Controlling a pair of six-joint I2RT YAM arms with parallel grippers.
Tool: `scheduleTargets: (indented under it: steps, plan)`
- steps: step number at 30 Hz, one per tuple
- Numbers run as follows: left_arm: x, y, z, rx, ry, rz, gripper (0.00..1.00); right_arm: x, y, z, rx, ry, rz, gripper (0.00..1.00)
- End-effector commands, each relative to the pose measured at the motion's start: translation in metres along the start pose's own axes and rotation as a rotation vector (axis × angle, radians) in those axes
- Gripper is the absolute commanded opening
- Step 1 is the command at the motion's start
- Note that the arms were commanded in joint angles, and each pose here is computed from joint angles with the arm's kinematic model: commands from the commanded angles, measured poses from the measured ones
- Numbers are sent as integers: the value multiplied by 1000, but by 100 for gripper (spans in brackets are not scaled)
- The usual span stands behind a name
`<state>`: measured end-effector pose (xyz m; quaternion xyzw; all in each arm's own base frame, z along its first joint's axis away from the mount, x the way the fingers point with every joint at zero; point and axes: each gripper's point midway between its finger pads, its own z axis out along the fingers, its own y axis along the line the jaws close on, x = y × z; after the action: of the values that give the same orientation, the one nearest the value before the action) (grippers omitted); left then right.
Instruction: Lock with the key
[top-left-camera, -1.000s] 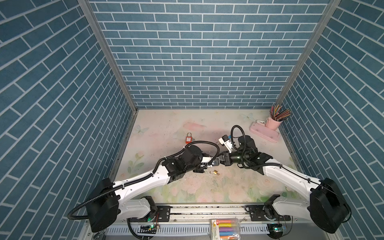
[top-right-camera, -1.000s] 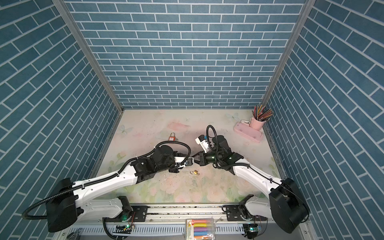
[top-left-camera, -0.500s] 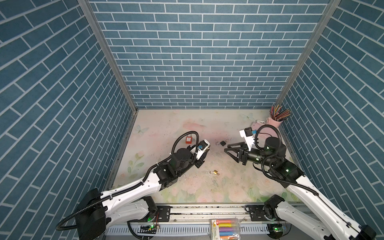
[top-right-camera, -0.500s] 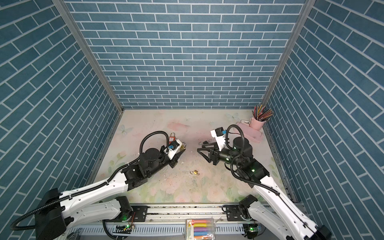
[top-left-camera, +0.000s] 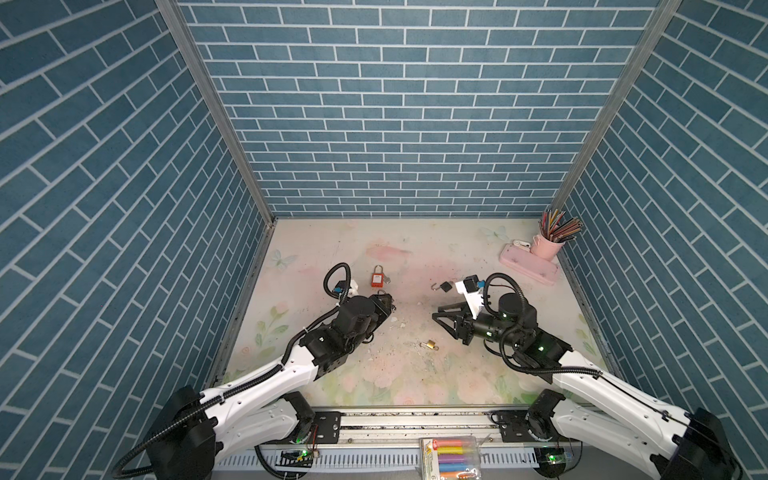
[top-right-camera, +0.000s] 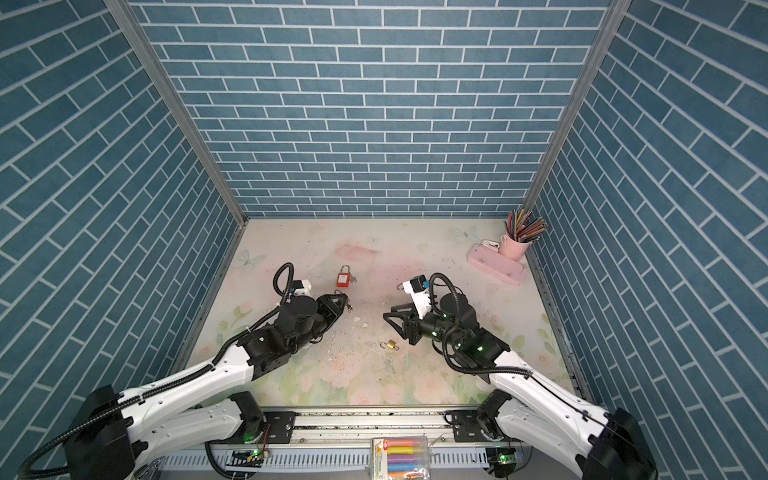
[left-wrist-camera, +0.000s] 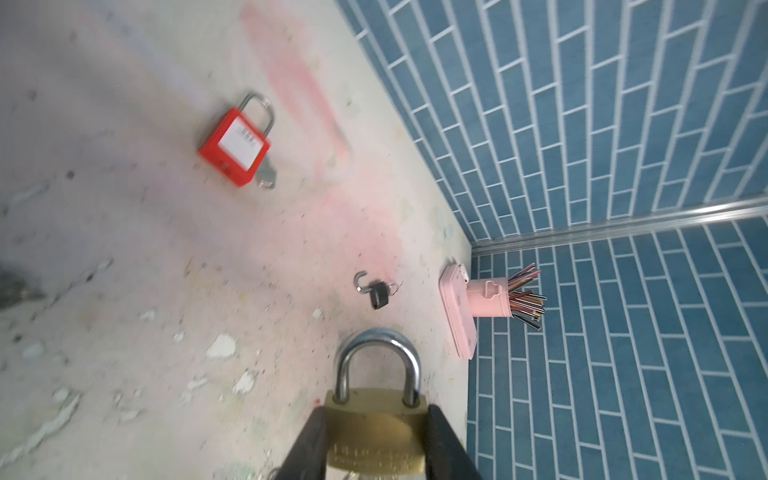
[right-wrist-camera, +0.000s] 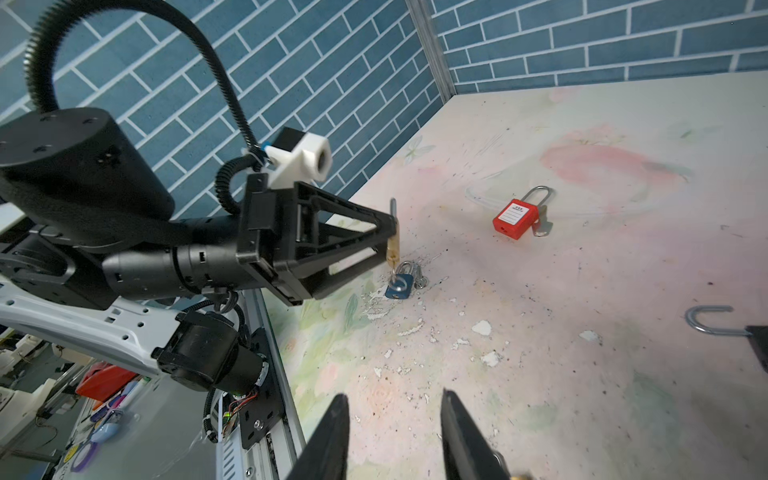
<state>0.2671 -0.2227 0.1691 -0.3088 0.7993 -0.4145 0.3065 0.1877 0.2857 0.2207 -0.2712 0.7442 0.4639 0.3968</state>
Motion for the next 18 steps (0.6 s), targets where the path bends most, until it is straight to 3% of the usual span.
scheduleTargets:
  steps: [1,18]
  plan:
    - [16,2,0,-37,115,-189,0,-18,9,14,-27,-73,-28,34]
    - [17,20,0,-85,132,-236,0,13,9,94,-91,89,25,33]
